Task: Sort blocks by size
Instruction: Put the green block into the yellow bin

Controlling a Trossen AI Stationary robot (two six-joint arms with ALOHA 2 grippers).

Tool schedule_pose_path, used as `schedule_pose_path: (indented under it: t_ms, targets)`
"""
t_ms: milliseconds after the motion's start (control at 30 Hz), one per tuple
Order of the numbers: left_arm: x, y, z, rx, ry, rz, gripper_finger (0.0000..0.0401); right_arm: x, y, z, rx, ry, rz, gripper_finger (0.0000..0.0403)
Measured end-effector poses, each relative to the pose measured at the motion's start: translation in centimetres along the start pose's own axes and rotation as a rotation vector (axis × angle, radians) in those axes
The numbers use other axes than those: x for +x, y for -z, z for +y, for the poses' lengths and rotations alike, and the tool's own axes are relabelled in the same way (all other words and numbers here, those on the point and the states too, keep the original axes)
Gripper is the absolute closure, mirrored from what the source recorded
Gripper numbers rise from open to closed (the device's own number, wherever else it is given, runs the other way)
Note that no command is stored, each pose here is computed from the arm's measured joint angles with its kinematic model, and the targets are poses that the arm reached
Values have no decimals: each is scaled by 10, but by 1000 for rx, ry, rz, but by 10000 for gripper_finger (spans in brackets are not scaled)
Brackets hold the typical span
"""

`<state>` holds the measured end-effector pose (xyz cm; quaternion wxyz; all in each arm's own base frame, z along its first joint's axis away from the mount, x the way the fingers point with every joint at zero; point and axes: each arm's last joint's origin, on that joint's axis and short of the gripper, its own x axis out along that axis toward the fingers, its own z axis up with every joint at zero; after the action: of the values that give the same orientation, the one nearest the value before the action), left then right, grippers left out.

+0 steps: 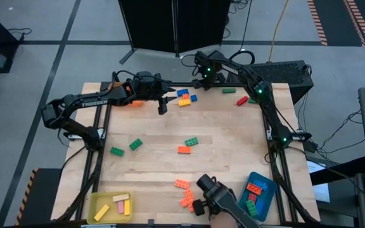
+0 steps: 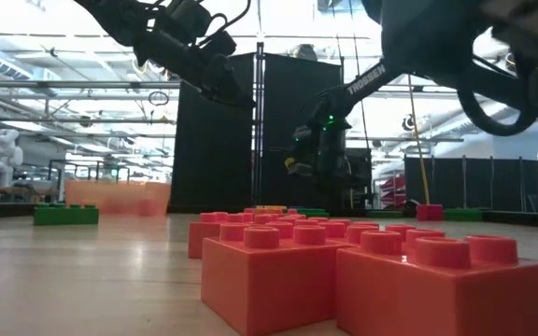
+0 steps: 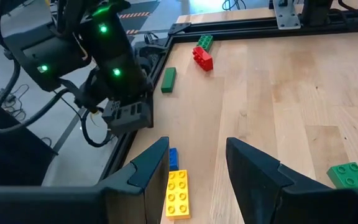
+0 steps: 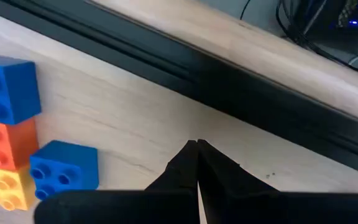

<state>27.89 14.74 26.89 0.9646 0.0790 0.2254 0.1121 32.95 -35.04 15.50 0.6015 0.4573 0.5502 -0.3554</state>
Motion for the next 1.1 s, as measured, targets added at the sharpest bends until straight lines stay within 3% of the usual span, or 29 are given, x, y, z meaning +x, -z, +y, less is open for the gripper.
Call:
schedule_pose_path:
  t_ms: [133,333,600,733,1100]
  targets:
    - [0,0,0,0,0,0,240,-2,-2,-13,41,65,2,403]
    - [0,0,0,0,1,2,240,-8,6,-47,146,262,132,403]
    - [0,0,0,0,2,5,240,-10,7,-53,150,274,166,403]
    - [0,0,0,0,2,5,240,-12,14,-56,148,346,224,403]
    - [0,0,0,0,2,6,240,-14,10,-72,197,389,211,403]
